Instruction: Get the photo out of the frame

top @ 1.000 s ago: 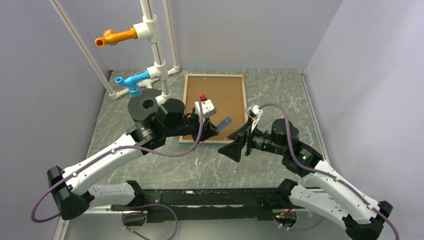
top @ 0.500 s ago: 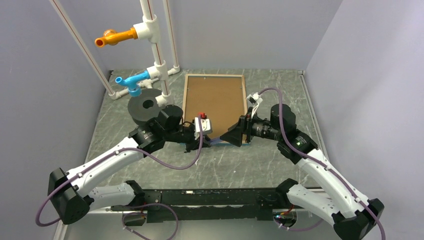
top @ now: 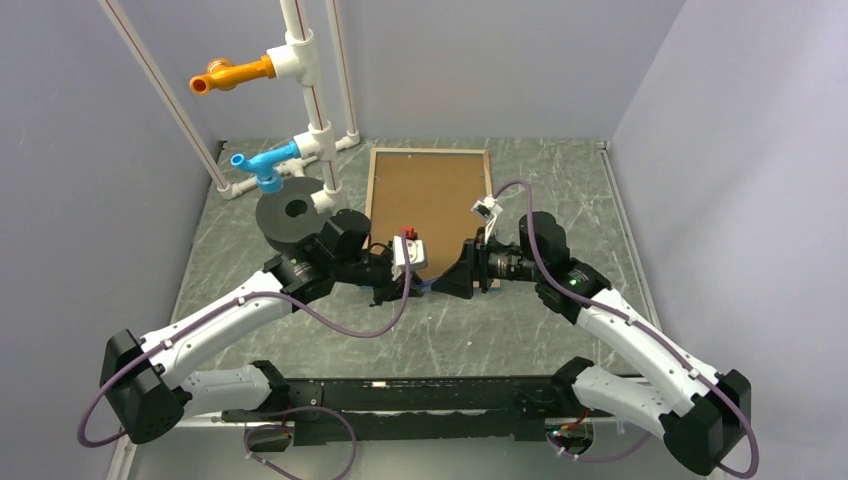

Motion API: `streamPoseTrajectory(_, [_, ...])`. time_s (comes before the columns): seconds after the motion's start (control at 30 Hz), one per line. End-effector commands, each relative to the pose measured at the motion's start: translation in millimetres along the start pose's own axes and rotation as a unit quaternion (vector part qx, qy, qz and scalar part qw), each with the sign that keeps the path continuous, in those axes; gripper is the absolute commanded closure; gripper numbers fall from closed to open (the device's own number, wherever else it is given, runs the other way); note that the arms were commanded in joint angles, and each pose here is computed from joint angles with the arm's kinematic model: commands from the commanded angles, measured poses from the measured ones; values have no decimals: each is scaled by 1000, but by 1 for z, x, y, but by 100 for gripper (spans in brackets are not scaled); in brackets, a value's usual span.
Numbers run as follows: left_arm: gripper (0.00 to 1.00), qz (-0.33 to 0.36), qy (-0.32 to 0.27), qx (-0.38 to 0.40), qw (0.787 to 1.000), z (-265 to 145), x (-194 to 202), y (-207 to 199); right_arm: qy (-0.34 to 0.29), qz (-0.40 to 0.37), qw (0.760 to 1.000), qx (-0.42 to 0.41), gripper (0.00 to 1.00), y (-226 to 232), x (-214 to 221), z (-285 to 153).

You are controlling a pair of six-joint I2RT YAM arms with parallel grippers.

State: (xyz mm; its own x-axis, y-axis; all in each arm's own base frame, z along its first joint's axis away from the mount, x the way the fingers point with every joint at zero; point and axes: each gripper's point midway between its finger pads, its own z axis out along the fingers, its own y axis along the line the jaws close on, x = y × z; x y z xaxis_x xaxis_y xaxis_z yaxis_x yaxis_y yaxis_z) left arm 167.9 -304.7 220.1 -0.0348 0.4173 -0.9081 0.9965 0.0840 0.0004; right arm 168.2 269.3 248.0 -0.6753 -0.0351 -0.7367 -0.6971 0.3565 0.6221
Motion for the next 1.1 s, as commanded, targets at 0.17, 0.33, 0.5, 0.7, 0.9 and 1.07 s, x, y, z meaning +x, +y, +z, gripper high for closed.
streamPoseTrajectory(0.17, [100, 24, -28, 10, 999, -2, -22, -1, -20, 29, 999, 1, 53, -9, -2, 17])
streamPoseTrajectory(0.33, [100, 21, -27, 19, 999, 0, -22, -4, -27, 34, 999, 11, 53, -14, -5, 21])
streamPoseTrajectory(0.5, [100, 22, -24, 22, 999, 1, -21, -6, -23, 38, 999, 4, 83, -10, -2, 27])
streamPoseTrajectory(0.7, [100, 25, -29, 17, 999, -1, -23, -7, -3, 6, 999, 49, 100, -13, 8, 34])
streamPoseTrajectory(0.9, [100, 27, -32, 9, 999, -5, -26, -7, -21, -3, 998, 66, 100, -12, 4, 30])
streamPoseTrajectory(1.07, [100, 28, -34, 6, 999, -6, -27, -6, -5, 1, 999, 54, 100, -10, 8, 34])
